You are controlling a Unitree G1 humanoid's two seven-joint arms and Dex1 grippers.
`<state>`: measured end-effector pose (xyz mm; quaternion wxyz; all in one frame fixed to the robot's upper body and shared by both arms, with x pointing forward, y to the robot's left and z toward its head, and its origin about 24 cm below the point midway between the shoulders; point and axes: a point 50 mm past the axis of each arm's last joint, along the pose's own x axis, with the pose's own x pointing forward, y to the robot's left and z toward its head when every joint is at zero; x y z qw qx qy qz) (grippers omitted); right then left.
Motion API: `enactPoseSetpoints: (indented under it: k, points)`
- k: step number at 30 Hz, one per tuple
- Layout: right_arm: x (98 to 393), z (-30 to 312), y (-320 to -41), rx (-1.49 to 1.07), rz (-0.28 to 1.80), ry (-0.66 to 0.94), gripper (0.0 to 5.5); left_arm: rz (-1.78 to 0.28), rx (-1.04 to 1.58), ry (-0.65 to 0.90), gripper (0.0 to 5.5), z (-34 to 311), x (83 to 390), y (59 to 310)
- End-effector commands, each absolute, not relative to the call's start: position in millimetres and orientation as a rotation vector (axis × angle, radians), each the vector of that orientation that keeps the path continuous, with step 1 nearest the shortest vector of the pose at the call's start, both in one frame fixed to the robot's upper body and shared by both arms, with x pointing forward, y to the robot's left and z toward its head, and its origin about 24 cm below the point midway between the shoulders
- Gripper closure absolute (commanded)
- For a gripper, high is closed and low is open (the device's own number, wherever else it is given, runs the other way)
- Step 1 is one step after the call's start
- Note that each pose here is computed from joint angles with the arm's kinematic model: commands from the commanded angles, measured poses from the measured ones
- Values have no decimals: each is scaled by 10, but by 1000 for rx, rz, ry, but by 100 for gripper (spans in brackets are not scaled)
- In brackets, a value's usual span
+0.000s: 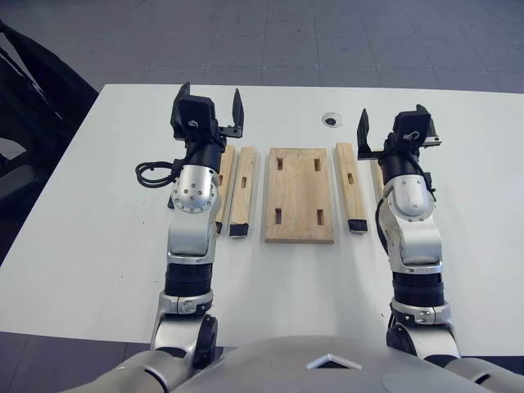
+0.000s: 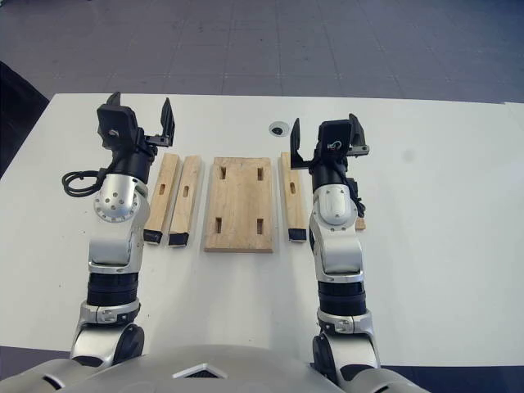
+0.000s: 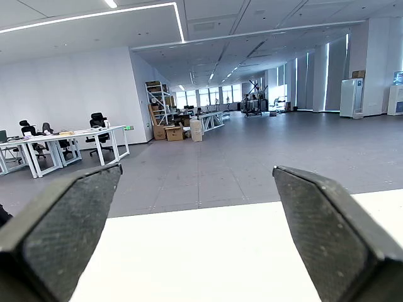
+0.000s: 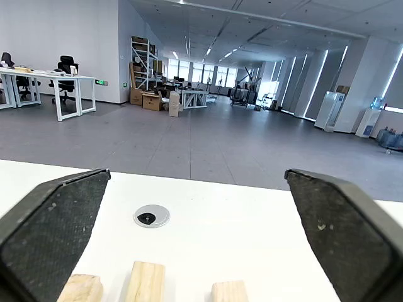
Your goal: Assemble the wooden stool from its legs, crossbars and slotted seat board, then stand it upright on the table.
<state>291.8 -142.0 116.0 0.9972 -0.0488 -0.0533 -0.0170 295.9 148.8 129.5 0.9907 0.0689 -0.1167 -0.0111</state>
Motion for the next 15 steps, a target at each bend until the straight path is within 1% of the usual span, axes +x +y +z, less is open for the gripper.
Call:
enactPoseSetpoints:
  k: [1, 4, 6, 7, 9, 15]
  points:
    - [2938, 1136, -1462, -58, -47, -77, 36, -5, 187, -228, 105, 1290, 2989, 1522]
    - [2937, 1142, -1475, -73, -47, -84, 36, 1, 137, -209, 105, 1271, 2988, 1558]
    - [2937, 1150, -1474, -64, -50, -90, 36, -9, 46, -203, 105, 1278, 3003, 1574]
    - [2937, 1157, -1470, -52, -53, -95, 19, -6, 32, -199, 107, 1279, 3008, 1585]
    - [2939, 1176, -1457, -46, -53, -103, 1, -4, 49, -196, 107, 1288, 3016, 1601]
    - [2950, 1162, -1449, -39, -49, -90, 1, -23, 177, -188, 107, 1322, 3025, 1564]
